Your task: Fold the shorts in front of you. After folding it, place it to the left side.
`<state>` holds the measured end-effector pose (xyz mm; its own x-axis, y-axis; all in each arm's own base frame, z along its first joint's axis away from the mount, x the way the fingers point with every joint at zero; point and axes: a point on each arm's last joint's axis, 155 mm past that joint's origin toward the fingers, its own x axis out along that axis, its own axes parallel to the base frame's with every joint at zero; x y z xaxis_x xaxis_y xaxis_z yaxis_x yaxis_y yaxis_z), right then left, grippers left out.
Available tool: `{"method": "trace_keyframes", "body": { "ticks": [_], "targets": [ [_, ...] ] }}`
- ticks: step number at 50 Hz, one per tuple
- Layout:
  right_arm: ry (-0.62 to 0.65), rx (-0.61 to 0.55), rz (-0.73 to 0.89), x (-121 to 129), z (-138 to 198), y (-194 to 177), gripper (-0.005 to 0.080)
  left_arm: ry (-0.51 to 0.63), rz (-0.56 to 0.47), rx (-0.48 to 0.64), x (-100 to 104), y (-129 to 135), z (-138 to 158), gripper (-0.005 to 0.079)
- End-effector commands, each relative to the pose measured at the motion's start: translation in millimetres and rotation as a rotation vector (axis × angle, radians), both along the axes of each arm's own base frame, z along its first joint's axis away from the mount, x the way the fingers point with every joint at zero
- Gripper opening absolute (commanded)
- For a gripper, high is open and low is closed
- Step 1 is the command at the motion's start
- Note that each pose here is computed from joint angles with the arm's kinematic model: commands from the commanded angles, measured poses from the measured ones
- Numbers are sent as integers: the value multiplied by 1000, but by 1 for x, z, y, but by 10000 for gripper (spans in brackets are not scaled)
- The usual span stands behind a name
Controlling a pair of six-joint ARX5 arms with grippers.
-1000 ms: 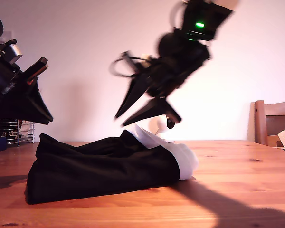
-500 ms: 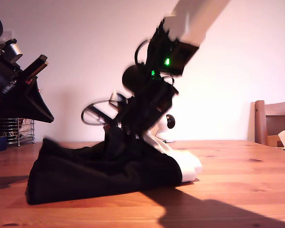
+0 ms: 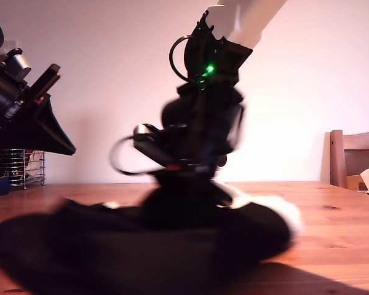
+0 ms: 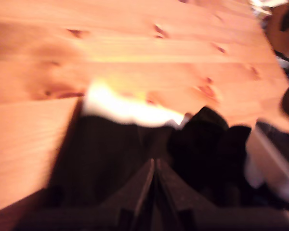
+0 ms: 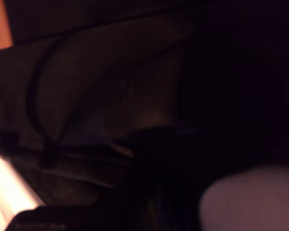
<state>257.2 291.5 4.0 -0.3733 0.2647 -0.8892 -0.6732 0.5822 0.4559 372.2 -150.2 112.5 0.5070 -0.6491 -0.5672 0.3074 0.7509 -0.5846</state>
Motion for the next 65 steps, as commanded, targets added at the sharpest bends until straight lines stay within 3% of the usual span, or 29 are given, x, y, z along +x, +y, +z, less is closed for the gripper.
{"method": "trace_keyframes", "body": {
  "ticks": [1,10,17,33,44,48,59,62,65],
  "targets": [
    [19,-92,66,-5,-14,-34,-10,9,-7,-14,0,-1,1,-20],
    [-103,-203,246,24,-22,-83,-11,55,-46,-48,-11,-8,-1,-20],
    [-247,-249,362,62,-27,-103,-11,74,-71,-73,-17,-13,0,-20],
    [-491,-158,447,120,12,-70,-11,79,-100,-99,-22,-18,3,-20],
    [-558,-78,420,124,66,-52,-11,74,-104,-98,-22,-18,3,-20],
    [-565,-56,300,126,84,-51,-11,50,-121,-80,-22,-17,3,-20],
    [-425,-115,-410,131,109,-67,-7,-24,-170,35,-21,-25,-7,-20],
    [-371,-119,-544,131,109,-69,37,-36,-190,69,-23,-30,-12,-20],
    [-334,-103,-602,131,110,-68,154,-32,-215,77,-27,-39,-15,-20]
  ]
}}
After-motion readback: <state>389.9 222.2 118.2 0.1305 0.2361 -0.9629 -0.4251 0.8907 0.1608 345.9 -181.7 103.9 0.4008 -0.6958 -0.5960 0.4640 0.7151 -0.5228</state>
